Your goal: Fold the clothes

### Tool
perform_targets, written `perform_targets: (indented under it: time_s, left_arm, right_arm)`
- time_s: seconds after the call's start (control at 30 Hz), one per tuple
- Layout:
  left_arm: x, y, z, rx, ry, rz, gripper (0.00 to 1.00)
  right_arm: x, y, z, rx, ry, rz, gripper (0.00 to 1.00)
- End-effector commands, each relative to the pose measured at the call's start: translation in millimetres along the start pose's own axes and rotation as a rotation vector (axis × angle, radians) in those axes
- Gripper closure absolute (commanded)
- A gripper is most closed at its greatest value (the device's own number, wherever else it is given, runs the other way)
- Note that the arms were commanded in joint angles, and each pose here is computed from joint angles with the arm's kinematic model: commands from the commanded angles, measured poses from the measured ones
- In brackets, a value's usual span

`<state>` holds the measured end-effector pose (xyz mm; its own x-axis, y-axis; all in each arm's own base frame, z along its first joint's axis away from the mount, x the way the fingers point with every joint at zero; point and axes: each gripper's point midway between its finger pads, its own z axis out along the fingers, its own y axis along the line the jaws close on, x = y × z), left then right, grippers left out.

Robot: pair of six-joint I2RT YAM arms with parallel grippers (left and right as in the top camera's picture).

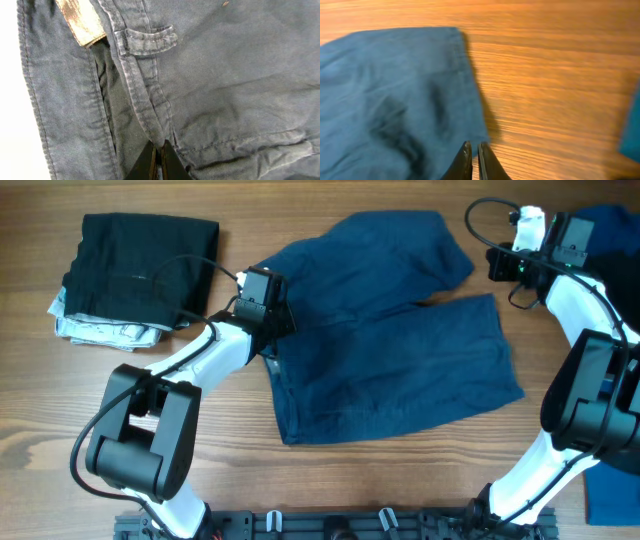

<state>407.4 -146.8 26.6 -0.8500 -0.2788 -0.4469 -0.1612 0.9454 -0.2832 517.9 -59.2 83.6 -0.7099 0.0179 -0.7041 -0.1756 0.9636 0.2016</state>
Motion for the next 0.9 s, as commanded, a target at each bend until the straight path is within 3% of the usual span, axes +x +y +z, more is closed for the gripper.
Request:
perform_targets:
  time_s: [0.0, 0.57, 0.63, 0.77, 0.87]
  left_arm:
    - [5.1, 17.1, 7.3, -0.076, 0.006, 0.017, 0.96]
    - [22.3, 45.2, 3.9, -0.211, 0.064, 0.03, 0.96]
    - [23.1, 49.7, 2.8, -0.235, 0.065, 0.033, 0.96]
    - [25.1, 58.5, 0.4, -0.28, 0.068, 0.04, 0.96]
    - [26.1, 59.3, 0.1, -0.284, 0.073, 0.04, 0.96]
  right_arm:
    - [1.9, 31.2, 8.8, -0.133, -0.005, -0.068, 0.96]
    - [47.8, 79.6, 81.8, -0.257, 0.06, -0.156, 0.96]
    - [51.4, 76.9, 85.1, -0.225, 0.078, -0.147, 0.96]
    - [80.4, 30.9, 85.1, 0.054, 0.223, -0.08, 0.96]
    - [106.1, 10.1, 74.0, 0.156, 0.331, 0.0, 0.96]
